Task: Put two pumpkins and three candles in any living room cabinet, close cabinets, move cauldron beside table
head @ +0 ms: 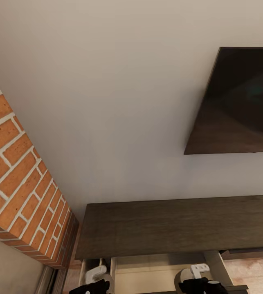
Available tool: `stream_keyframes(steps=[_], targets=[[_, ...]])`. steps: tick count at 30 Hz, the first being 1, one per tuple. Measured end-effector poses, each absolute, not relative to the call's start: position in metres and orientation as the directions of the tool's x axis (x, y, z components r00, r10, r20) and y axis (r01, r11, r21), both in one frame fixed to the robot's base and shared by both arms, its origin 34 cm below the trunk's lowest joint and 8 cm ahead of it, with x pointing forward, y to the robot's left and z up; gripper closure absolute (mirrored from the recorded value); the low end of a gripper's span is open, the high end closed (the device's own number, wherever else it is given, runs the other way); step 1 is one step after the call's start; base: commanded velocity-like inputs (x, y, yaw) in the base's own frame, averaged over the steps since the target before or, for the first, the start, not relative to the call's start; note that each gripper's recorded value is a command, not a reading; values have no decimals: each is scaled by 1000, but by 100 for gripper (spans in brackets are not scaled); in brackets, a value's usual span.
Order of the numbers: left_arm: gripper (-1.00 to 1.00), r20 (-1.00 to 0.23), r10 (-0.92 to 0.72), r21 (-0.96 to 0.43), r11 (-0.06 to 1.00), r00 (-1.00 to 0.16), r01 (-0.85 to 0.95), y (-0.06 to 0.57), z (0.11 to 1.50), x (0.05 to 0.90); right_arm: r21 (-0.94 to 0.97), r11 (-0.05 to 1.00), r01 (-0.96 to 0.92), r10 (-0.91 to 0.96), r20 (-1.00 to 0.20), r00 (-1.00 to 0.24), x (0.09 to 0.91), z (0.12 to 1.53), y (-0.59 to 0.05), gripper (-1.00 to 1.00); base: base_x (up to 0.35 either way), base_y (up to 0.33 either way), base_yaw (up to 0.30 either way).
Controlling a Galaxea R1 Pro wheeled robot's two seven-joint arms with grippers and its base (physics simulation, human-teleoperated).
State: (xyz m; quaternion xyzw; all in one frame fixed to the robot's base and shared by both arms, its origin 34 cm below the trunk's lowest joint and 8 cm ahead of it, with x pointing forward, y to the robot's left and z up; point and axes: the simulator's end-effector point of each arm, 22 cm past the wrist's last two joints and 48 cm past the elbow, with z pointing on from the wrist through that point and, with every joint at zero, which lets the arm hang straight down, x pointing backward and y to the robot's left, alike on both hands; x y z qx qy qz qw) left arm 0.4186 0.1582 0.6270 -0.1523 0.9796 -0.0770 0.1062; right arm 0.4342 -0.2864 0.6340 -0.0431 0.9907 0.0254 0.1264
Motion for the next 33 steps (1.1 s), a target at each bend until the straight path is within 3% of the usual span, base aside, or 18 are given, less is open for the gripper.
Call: stream_keyframes(steps=[14,21,33], targets=[[100,-188,-322,-201,937,-928,-284,150,628,418,42,994,-101,-86,-258,-962,434,634,-281,100,0,-2,0],[100,-187,-323,-203,937,-928,-285,148,628,418,43,994,-104,-89,-258,-962,434,633,-279,100,0,-169,0],[100,-181,-323,-210,935,-929,-285,142,628,417,44,994,-103,-89,-252,-964,432,631,-279,100,0,-3,88]])
